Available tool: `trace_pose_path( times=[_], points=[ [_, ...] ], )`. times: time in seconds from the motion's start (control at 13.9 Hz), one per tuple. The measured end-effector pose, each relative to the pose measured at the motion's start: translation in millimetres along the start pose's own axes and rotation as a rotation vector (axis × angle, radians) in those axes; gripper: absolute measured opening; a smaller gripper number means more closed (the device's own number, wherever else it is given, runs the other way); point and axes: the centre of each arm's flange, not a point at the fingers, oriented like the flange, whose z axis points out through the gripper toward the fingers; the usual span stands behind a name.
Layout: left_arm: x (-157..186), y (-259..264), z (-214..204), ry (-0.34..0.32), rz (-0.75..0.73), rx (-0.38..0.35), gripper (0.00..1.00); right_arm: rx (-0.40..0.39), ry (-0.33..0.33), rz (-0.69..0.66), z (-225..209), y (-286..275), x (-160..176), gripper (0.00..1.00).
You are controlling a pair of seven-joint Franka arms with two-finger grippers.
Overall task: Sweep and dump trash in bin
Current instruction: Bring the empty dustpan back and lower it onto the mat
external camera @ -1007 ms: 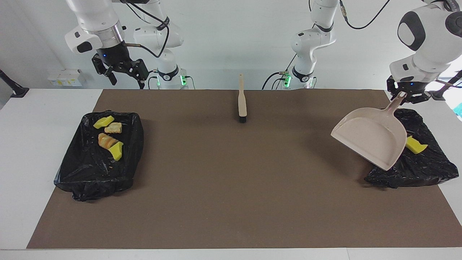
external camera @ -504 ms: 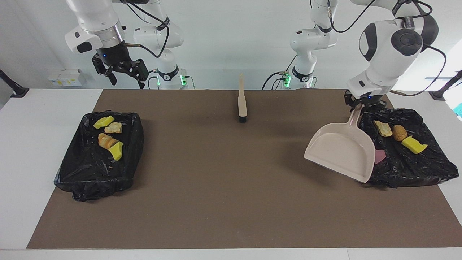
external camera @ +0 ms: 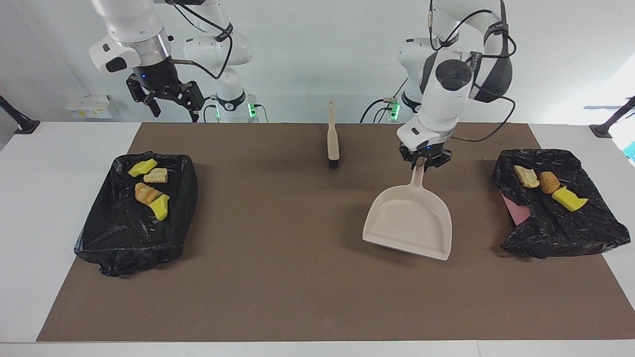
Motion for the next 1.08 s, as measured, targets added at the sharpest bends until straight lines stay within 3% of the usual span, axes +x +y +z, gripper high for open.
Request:
trace_pose_path(
  times=[0.29,0.65,0.72,1.08],
  points=[
    [27,80,54,0.038,-0.160,-0.090,0.32,0.000,0.000,0.000,0,0,0,1.00],
    [33,104,80,0.030,-0.212,-0.122,0.32,0.000,0.000,0.000,0,0,0,1.00],
    [33,106,80,0.030,-0.218,-0.122,0.38,0.000,0.000,0.000,0,0,0,1.00],
    [47,56,59,0.061,-0.306,-0.125,0.93,0.000,0.000,0.000,0,0,0,1.00]
  ],
)
